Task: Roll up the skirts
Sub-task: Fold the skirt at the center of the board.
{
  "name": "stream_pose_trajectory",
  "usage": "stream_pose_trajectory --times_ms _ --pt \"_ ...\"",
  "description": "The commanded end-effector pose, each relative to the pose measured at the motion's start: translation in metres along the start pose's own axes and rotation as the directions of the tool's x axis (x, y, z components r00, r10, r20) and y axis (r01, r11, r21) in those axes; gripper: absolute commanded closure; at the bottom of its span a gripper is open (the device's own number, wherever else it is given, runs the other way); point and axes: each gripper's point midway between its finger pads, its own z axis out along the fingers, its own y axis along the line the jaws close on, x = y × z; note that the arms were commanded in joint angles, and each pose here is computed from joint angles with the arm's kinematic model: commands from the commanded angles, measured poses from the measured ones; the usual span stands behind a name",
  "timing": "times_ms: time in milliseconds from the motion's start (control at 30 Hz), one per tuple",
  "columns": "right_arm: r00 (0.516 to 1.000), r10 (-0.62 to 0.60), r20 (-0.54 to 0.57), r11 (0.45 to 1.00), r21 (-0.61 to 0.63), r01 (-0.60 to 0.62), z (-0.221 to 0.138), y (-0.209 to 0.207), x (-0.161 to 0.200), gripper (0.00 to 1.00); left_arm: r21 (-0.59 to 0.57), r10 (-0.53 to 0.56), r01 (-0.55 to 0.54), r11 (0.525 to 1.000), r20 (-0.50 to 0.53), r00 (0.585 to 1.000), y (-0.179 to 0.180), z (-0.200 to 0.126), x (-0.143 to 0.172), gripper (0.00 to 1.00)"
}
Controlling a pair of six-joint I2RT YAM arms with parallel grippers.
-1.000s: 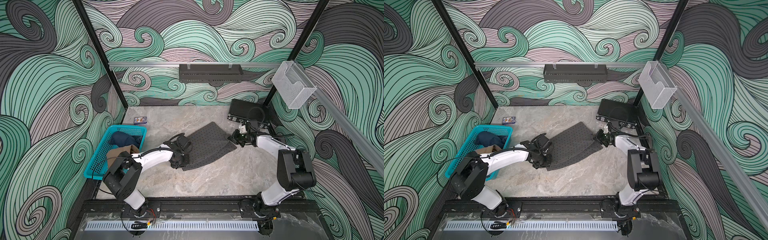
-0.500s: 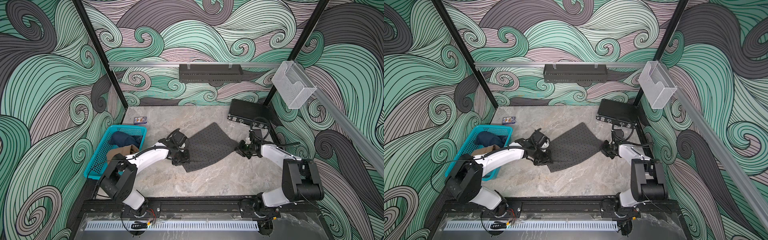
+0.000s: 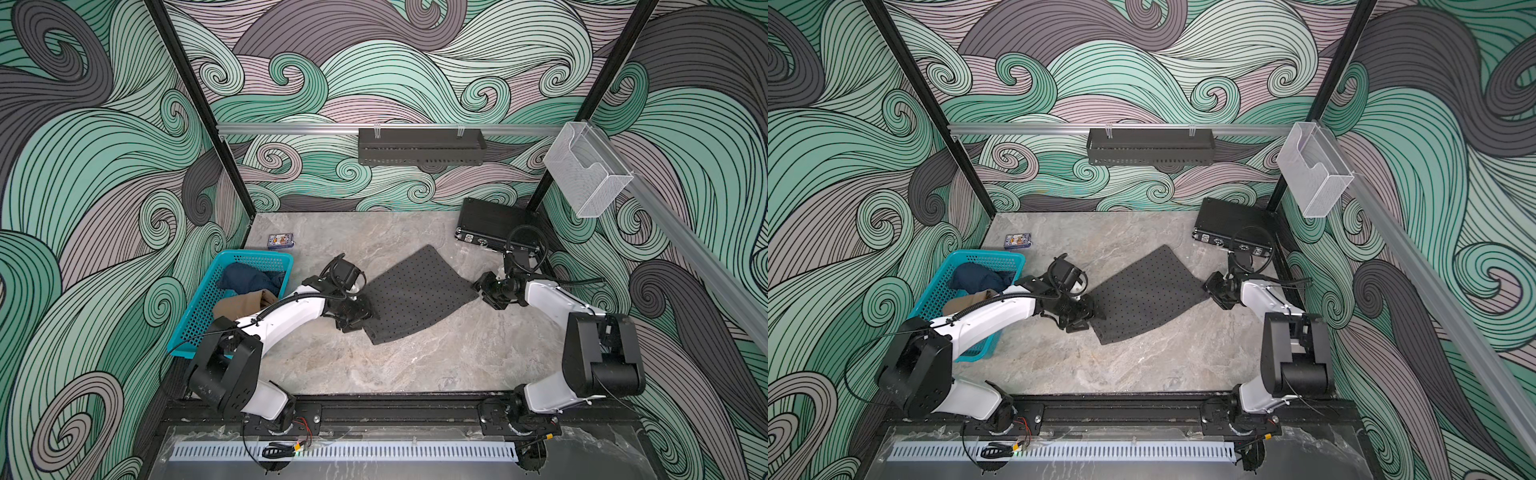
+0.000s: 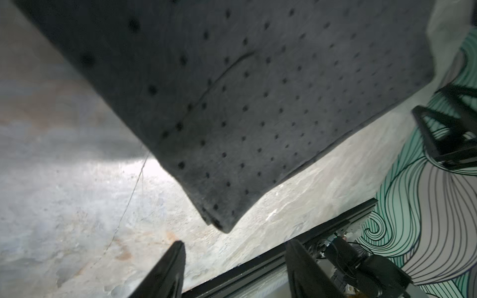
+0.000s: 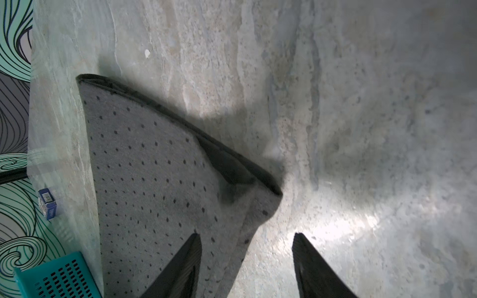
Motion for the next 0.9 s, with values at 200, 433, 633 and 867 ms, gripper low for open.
stream_pose_trajectory --times_ms 200,433,633,867 --pt "0.997 -0.056 -0.044 0.998 -0.018 0.056 0.028 0.015 -0.017 0.43 -0.028 -0.156 0.157 0.987 0.031 0.987 0.015 0.033 -0.012 0.41" --pt "0.994 -0.095 -0.045 0.995 -0.027 0.094 0.024 0.029 -0.018 0.89 -0.009 -0.112 0.112 0.994 0.023 0.993 -0.002 0.04 -0.029 1.0" --pt "0.994 -0.101 -0.048 0.994 0.047 0.103 -0.008 0.025 -0.006 1.0 -0.041 -0.034 0.036 0.999 0.062 0.997 -0.005 0.016 -0.029 1.0" --pt "0.997 -0.072 -0.025 0.993 0.087 0.074 -0.01 -0.011 0.035 1.0 -0.055 -0.053 0.055 0.997 0.042 0.998 0.018 0.022 -0.012 1.0"
